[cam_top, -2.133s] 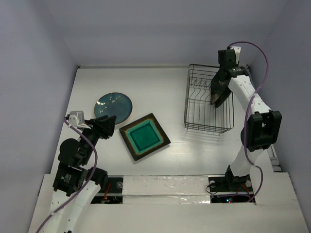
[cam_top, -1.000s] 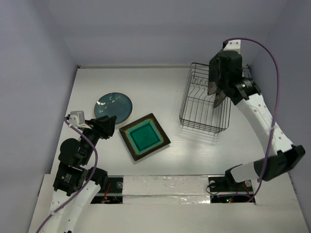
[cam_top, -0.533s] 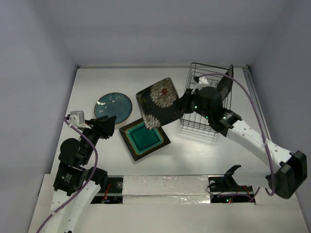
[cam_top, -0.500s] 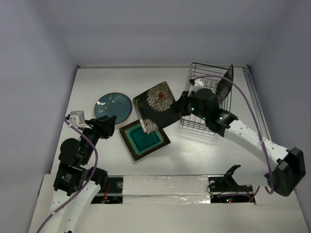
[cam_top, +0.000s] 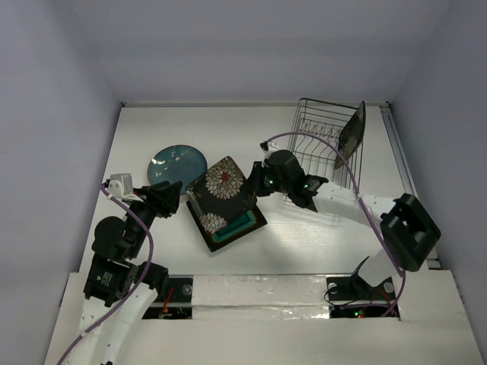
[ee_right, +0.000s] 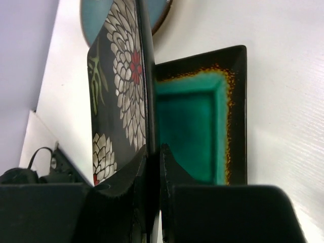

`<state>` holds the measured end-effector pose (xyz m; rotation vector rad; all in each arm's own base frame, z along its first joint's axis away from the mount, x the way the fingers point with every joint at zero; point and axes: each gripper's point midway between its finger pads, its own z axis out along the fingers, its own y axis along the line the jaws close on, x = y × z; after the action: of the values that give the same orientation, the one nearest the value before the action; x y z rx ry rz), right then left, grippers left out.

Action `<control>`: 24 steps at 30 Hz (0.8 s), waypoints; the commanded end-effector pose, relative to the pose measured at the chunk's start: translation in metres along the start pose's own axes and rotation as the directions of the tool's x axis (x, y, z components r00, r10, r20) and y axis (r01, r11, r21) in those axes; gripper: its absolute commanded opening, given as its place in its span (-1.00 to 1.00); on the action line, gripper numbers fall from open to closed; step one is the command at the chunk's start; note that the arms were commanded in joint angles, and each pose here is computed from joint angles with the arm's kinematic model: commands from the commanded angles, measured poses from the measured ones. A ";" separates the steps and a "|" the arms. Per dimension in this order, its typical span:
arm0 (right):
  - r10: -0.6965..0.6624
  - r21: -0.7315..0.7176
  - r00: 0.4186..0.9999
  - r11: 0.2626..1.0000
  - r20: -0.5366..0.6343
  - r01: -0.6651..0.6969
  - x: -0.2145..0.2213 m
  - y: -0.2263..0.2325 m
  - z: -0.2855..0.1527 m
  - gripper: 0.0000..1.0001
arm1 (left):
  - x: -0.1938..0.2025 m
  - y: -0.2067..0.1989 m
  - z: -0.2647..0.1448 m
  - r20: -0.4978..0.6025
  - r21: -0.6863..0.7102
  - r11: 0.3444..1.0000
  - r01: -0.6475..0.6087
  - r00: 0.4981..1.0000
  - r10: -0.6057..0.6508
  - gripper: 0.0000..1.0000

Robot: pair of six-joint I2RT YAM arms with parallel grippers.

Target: Unload the plates from the dish rack

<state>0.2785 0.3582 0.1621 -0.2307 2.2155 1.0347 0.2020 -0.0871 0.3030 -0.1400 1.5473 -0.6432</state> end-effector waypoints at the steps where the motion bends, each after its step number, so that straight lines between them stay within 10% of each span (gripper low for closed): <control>1: 0.058 -0.196 0.981 0.980 0.184 -0.021 -0.053 0.050 0.000 -1.00 | -0.012 -0.006 0.001 0.051 0.024 1.000 -0.005 0.999 0.004 -0.13; 15: 0.083 -0.105 0.995 0.991 0.051 -0.078 0.006 0.010 0.022 -0.96 | -0.014 -0.006 0.000 0.058 0.027 1.000 -0.006 0.998 0.005 -0.13; 24: 0.060 0.038 0.998 0.997 -0.016 -0.060 0.042 -0.026 0.025 -0.42 | -0.014 -0.005 0.000 0.058 0.023 1.000 -0.006 0.998 0.005 -0.13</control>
<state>0.2684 0.3572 0.0937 -0.1376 2.3353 1.0188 0.2027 -0.0845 0.3032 -0.1492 1.5435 -0.6346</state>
